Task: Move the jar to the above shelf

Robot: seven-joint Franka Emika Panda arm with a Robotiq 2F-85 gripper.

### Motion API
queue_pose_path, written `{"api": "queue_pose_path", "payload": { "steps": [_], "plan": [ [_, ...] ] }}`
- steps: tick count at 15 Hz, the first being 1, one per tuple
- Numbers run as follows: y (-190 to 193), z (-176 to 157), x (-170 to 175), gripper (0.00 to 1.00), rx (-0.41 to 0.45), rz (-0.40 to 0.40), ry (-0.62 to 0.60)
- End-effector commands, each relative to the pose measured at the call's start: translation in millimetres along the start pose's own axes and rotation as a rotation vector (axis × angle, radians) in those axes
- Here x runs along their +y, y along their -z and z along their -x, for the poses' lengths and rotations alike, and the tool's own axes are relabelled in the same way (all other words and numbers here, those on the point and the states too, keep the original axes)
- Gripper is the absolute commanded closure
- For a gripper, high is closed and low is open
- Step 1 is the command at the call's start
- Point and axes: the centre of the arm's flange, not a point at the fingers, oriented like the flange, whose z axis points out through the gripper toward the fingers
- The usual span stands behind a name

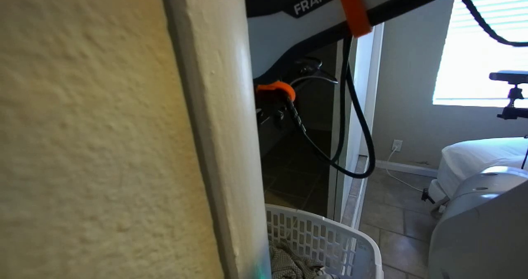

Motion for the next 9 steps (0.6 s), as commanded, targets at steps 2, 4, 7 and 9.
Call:
{"api": "queue_pose_path", "payload": {
  "steps": [2,4,7,9],
  "plan": [
    [48,-22,2,0.0,0.211,0.024,-0.008],
    [69,-34,0,0.0,0.301,-0.059,0.017],
    [93,-55,0,0.0,0.405,-0.183,0.06],
    [106,-69,0,0.0,0.442,-0.27,0.097]
  ]
}}
